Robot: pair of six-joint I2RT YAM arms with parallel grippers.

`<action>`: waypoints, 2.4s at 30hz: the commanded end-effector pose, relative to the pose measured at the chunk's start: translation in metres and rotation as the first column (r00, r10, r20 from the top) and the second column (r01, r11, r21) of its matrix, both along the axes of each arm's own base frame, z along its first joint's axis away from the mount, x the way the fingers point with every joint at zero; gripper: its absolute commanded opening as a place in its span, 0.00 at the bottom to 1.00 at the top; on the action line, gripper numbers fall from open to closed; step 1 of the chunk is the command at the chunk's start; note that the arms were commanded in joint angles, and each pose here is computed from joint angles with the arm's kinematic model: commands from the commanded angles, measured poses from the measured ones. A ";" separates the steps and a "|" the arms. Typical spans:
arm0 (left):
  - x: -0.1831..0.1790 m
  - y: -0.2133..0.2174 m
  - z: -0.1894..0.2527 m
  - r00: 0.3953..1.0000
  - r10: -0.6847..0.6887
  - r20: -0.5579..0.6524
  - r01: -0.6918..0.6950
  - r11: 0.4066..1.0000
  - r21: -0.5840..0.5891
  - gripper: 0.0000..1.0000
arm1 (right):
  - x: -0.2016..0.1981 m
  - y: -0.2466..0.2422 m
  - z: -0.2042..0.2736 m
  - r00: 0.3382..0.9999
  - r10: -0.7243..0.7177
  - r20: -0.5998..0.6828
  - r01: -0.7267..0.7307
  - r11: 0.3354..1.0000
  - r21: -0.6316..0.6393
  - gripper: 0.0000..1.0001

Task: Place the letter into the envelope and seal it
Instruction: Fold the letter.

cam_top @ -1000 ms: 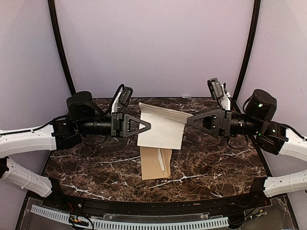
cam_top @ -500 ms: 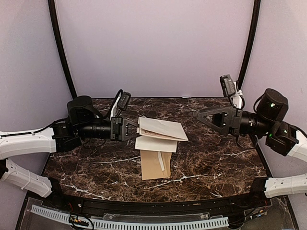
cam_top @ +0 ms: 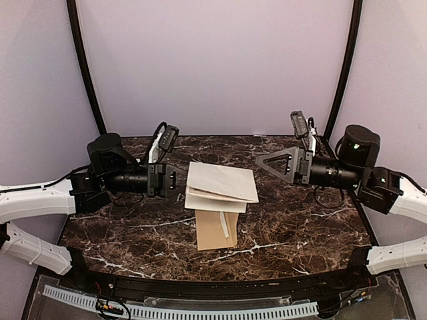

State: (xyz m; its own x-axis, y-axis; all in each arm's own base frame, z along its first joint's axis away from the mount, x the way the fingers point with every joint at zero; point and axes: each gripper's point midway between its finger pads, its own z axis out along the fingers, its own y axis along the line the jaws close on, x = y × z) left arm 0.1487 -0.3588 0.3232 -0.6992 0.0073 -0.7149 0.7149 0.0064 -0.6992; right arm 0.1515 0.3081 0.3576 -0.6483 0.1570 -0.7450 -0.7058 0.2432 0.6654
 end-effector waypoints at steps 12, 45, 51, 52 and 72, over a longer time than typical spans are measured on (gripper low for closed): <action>-0.010 0.003 0.014 0.996 -0.055 0.063 0.059 0.996 -0.067 0.00 | -0.011 0.028 -0.002 0.987 0.150 -0.050 -0.144 0.985 0.097 0.71; -0.013 0.002 0.016 0.995 -0.077 0.055 0.082 0.993 -0.081 0.00 | -0.014 0.028 -0.008 0.986 0.153 -0.068 -0.146 0.984 0.099 0.00; -0.009 0.005 0.013 0.998 -0.036 0.047 0.039 0.997 -0.070 0.35 | -0.013 0.022 -0.005 0.990 0.128 -0.055 -0.122 0.987 0.105 0.00; -0.009 0.007 0.014 0.998 -0.030 0.047 0.033 0.997 -0.070 0.43 | -0.012 0.021 -0.005 0.991 0.121 -0.054 -0.115 0.988 0.103 0.00; 0.011 0.026 0.035 0.980 0.147 0.135 -0.149 0.989 0.003 0.83 | -0.025 0.023 -0.018 0.981 0.191 -0.044 -0.191 0.982 0.008 0.00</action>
State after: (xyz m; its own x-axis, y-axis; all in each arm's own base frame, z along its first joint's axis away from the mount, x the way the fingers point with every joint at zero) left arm 0.1519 -0.3320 0.3452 -0.6296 -0.0755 -0.7733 0.7677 0.0929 -0.6341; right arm 0.1382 0.3264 0.3276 -0.7201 0.0679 -0.6905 -0.6738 0.1693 0.7193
